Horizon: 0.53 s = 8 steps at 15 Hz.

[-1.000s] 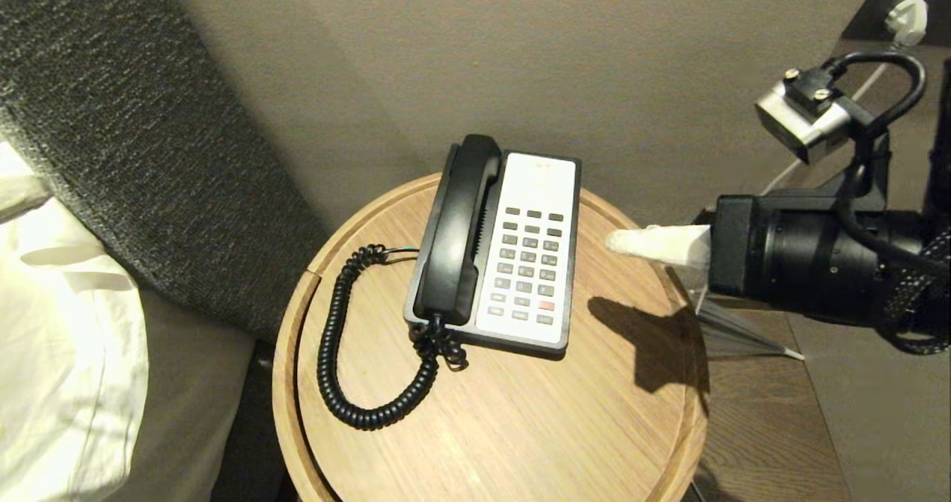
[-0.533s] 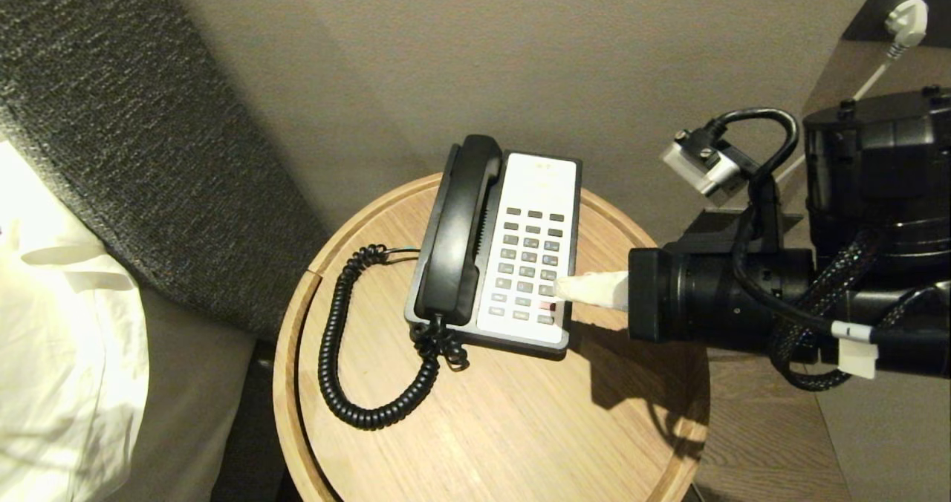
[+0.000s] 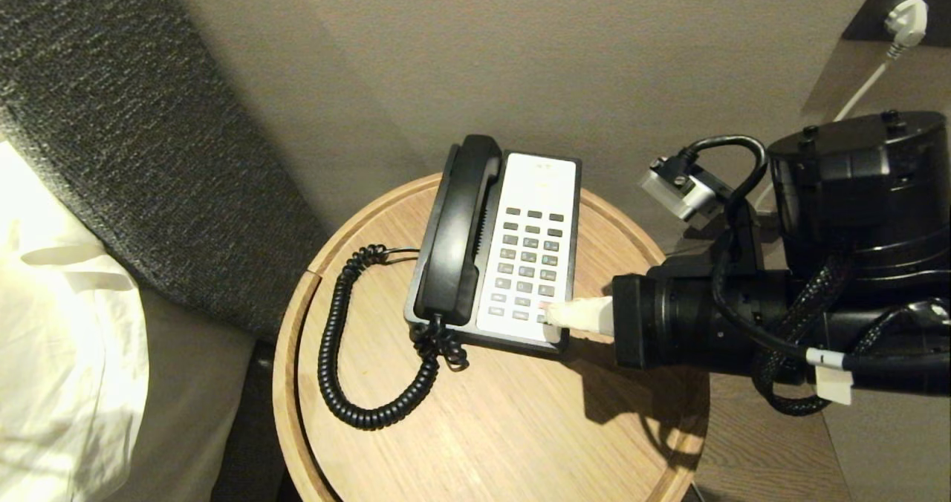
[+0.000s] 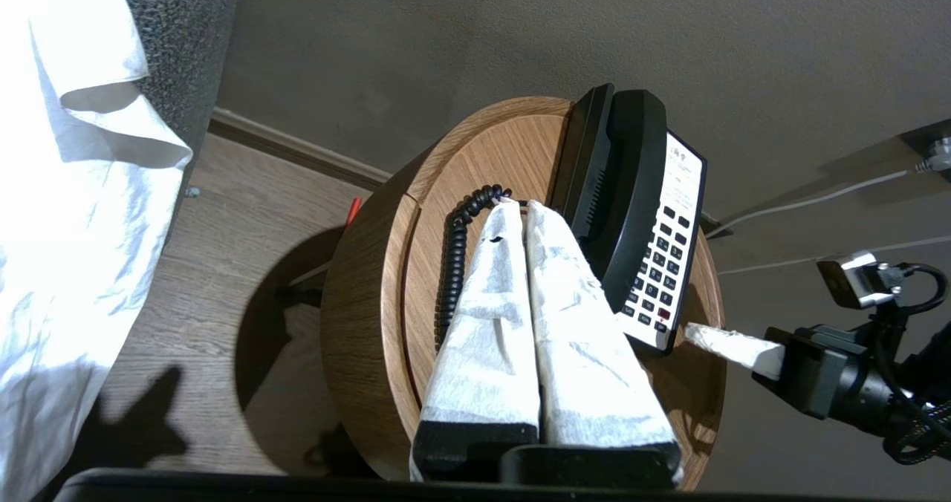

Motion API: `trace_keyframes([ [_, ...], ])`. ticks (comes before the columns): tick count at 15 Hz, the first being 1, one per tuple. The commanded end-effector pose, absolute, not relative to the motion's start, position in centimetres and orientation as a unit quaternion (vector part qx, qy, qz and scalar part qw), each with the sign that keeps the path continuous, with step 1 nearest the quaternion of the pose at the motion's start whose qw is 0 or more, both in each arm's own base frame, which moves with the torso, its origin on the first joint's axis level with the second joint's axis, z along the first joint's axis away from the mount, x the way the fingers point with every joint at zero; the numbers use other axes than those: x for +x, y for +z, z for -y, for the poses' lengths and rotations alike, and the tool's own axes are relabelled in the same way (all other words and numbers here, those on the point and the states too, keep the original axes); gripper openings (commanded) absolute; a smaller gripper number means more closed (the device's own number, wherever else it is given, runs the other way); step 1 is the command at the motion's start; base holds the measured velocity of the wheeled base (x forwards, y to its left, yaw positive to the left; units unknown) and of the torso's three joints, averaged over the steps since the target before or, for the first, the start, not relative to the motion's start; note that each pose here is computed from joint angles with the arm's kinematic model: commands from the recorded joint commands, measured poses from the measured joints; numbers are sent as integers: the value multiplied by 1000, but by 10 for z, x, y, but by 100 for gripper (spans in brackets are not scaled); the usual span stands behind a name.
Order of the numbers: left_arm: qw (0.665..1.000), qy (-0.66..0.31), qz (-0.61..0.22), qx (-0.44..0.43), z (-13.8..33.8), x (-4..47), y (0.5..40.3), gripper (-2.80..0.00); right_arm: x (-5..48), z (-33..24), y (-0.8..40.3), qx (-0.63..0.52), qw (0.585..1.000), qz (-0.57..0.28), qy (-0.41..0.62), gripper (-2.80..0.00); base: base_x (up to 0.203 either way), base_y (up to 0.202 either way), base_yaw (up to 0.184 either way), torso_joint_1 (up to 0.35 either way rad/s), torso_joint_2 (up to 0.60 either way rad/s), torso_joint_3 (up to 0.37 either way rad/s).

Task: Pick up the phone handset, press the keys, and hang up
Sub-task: End the call using the dial pad

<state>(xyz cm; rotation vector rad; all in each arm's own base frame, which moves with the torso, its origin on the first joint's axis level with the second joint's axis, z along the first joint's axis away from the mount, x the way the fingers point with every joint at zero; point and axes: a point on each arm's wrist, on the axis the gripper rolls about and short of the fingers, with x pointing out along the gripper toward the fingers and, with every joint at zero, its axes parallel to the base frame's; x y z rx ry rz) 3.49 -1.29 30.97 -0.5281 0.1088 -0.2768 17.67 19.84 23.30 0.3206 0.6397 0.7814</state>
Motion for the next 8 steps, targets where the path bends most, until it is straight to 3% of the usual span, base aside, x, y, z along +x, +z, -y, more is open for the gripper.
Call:
trace_keyframes([
  [1,954,-135,-55,-261,13,36,310,-280,181,-203,228,149,863,-311,370,-280,0,0,0,0,0,0],
  [8,954,-136,-53,-262,12,34,309,-280,186,-206,224,131,873,-304,357,-280,0,0,0,0,0,0],
])
